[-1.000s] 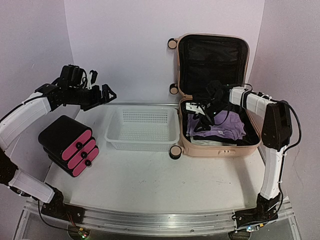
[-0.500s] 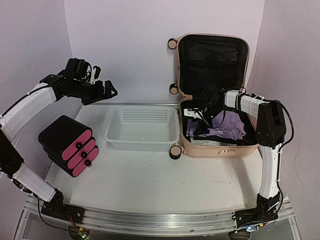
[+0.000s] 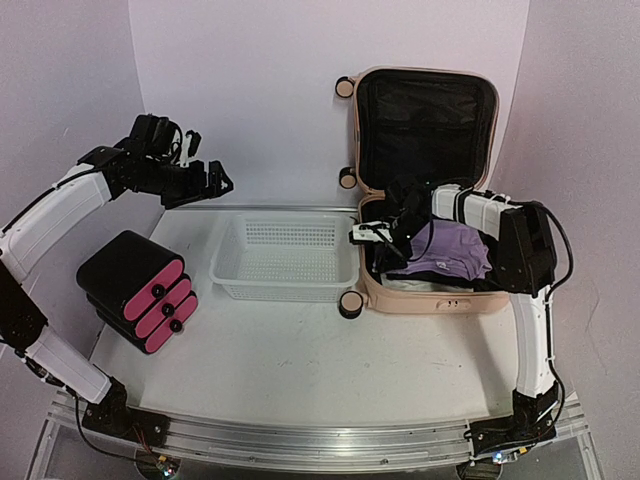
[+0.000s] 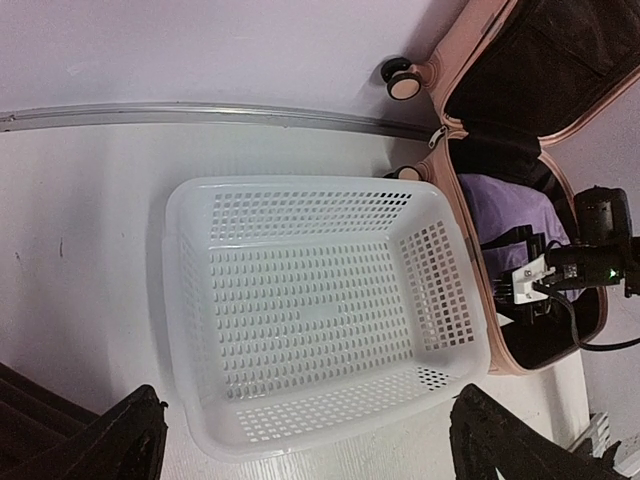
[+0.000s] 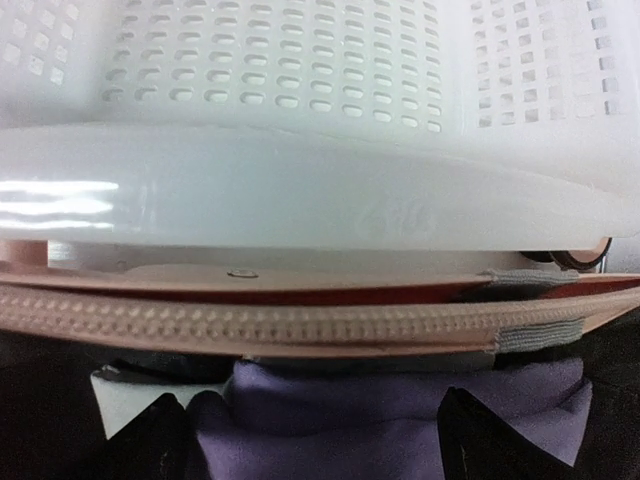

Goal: Open, take out, and arrange the luggage

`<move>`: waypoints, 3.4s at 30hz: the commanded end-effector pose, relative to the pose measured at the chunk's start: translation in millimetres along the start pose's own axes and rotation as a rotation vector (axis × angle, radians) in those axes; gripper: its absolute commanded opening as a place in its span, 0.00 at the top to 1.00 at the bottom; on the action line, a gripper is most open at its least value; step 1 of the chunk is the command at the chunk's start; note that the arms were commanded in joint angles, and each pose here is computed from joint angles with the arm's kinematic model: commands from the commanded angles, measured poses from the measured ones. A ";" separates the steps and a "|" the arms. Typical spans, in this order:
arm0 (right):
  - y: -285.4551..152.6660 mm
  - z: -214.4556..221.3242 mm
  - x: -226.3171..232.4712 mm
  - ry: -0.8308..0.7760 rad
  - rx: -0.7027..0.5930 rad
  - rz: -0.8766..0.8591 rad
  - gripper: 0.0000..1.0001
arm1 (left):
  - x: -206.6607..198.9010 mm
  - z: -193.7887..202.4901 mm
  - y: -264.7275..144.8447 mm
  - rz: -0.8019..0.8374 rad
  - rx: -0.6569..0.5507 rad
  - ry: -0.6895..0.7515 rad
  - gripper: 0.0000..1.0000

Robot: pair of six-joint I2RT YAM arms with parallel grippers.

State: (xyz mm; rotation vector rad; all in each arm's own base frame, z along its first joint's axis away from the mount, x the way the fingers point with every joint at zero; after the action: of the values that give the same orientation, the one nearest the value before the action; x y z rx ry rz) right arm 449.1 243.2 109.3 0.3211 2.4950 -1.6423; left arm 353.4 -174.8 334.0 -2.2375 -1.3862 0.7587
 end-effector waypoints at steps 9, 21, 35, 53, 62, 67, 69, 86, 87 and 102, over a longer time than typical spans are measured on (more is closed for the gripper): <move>2.3 4.8 -26.7 -0.006 0.107 0.163 0.25 | -5.9 -20.7 -23.6 0.006 -0.080 0.027 0.01; 7.1 4.1 -28.9 0.049 0.099 0.165 0.55 | -4.3 -20.0 -27.9 -0.009 -0.080 0.029 0.01; -38.7 -7.2 -32.4 0.227 -0.014 0.193 1.00 | -10.2 -16.9 -19.3 0.040 -0.038 -0.023 0.02; -103.0 -9.8 -21.6 0.622 -0.275 0.129 1.00 | -34.4 -40.1 17.7 0.176 0.137 -0.381 0.10; -122.2 -22.0 -22.6 0.742 -0.374 0.109 1.00 | -58.6 -30.4 79.8 0.305 0.393 -0.847 0.09; -138.2 -28.4 -27.2 0.792 -0.426 0.139 1.00 | -106.5 -27.8 107.0 0.358 0.472 -0.964 0.09; -143.7 -31.5 -26.4 0.811 -0.449 0.137 1.00 | -127.8 -21.1 118.5 0.381 0.523 -0.988 0.09; -140.8 -35.1 -19.5 0.870 -0.507 0.137 1.00 | -192.2 16.9 176.6 0.395 0.669 -1.133 0.09; -137.1 -35.7 -19.5 0.860 -0.507 0.124 1.00 | -190.8 17.8 175.3 0.392 0.669 -1.132 0.08; -104.9 -22.9 -3.8 0.858 -0.379 0.002 0.87 | -180.9 9.4 170.2 0.419 0.645 -1.126 0.08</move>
State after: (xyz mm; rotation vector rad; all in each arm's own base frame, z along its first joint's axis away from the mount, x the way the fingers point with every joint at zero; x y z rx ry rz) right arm 429.3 209.7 197.3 1.3035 3.2582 -1.1715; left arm 396.9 -416.1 224.1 -1.3988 -0.8255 2.4128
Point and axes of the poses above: each gripper's point midway between its finger pads, its own y axis out along the fingers, its own x axis along the line the jaws close on, z = x × y, the point moved 4 cm from there along -y, back along the fingers, and after that the axes turned 10 degrees about y, right-handed, at the moved point
